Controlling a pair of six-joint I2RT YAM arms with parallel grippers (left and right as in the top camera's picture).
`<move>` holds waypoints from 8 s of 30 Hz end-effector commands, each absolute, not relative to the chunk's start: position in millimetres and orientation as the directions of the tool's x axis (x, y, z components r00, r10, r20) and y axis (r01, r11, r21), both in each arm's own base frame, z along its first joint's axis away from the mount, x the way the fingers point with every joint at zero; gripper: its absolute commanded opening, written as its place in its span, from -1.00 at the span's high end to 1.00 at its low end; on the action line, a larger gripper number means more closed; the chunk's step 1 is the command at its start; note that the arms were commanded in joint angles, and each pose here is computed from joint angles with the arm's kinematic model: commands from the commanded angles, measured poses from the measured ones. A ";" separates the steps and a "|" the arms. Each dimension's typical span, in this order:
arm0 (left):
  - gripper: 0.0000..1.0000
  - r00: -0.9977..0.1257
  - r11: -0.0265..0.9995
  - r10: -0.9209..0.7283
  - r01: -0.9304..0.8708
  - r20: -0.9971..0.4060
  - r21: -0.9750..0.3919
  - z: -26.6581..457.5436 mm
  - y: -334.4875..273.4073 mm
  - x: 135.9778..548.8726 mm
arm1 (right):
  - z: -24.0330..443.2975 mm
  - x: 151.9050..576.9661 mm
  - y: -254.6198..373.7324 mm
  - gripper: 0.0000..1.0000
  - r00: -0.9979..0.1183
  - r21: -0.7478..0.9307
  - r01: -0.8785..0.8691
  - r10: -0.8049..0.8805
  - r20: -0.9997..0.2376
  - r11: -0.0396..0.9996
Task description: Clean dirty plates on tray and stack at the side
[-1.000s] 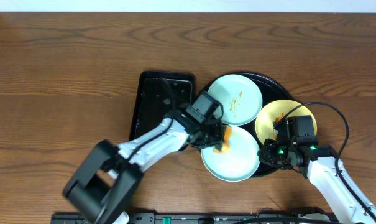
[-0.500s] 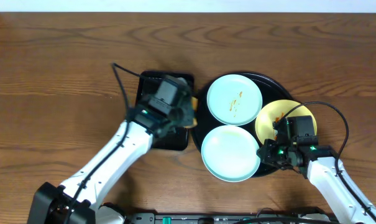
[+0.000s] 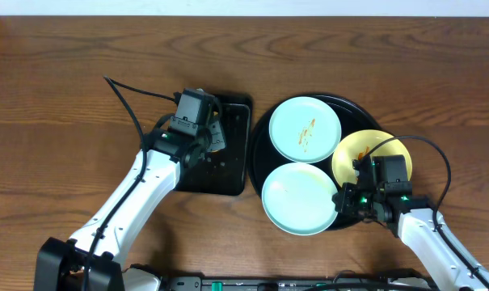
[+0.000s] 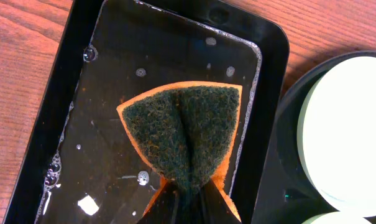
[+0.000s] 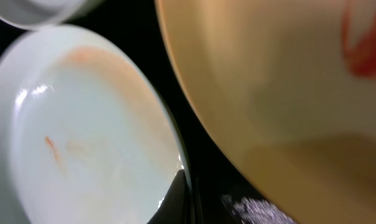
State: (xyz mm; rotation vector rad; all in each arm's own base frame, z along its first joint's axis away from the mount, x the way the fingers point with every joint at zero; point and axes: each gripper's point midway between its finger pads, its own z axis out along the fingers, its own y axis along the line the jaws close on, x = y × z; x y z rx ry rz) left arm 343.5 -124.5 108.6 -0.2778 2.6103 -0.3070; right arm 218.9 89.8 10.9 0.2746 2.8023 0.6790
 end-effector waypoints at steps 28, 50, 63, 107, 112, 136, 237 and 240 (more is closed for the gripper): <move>0.85 -0.859 0.961 -0.239 -0.143 -0.453 -0.236 104.6 -119.2 343.2 | 65.7 229.6 62.5 0.23 -0.946 0.297 0.100 0.183 -0.266 0.950; 0.84 -0.859 0.961 -0.239 -0.143 -0.453 -0.236 104.6 -119.2 343.1 | 56.1 164.9 70.6 0.21 -0.927 0.306 0.373 0.367 0.079 0.876; 0.84 -0.859 0.961 -0.239 -0.143 -0.453 -0.236 104.6 -119.2 343.1 | 88.0 166.5 43.9 0.02 -0.923 0.155 0.385 0.384 0.035 0.910; 0.84 -0.861 0.962 -0.238 -0.145 -0.449 -0.233 103.5 -118.7 341.9 | 57.3 199.7 123.3 0.98 -0.904 0.640 0.378 0.417 0.098 0.669; 0.84 -0.863 0.962 -0.238 -0.145 -0.446 -0.231 103.0 -118.4 341.0 | 50.5 166.9 122.2 0.98 -0.879 0.573 0.471 0.413 0.239 0.671; 0.85 -0.869 0.963 -0.236 -0.148 -0.436 -0.225 101.3 -117.4 338.3 | 117.8 274.7 56.7 0.97 -0.878 0.283 0.094 0.213 -0.429 0.955; 0.84 -0.869 0.963 -0.236 -0.149 -0.435 -0.225 101.3 -117.4 338.2 | 112.5 328.3 -179.1 0.07 -0.378 0.312 0.702 0.706 -0.598 0.640; 0.84 -0.869 0.963 -0.236 -0.149 -0.435 -0.225 101.3 -117.4 338.2 | 109.1 337.3 -121.0 -0.03 -0.570 0.452 0.466 0.649 -0.504 0.761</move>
